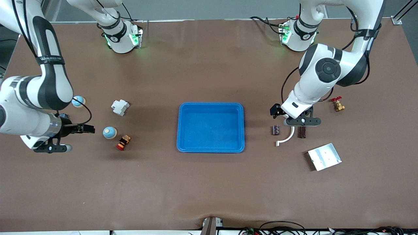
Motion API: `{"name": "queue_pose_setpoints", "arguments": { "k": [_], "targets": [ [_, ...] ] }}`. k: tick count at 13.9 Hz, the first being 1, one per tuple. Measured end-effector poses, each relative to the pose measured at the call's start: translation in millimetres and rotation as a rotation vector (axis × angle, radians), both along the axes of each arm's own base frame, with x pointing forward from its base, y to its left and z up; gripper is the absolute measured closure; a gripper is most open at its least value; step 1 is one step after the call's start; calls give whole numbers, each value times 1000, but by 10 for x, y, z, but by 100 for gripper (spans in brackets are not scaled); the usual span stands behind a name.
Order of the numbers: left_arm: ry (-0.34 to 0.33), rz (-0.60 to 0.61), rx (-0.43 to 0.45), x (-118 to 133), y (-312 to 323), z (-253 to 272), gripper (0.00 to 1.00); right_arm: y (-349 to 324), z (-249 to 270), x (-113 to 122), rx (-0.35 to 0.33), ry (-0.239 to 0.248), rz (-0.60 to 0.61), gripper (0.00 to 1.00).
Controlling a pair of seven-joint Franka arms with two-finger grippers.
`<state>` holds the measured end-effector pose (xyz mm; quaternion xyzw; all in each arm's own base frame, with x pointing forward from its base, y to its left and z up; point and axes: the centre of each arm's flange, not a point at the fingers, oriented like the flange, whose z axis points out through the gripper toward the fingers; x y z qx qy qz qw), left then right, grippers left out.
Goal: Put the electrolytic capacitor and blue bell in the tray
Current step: 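Grasp the brown capacitor with the left gripper while the right gripper grasps the button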
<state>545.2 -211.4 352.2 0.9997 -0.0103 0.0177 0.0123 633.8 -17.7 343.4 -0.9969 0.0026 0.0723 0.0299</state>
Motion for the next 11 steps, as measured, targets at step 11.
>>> {"name": "queue_pose_setpoints", "arguments": {
  "k": [11],
  "targets": [
    [-36,-48,18,87,-124,-1070,0,68,-1097,-257,-20,-69,-2,0]
  ]
}}
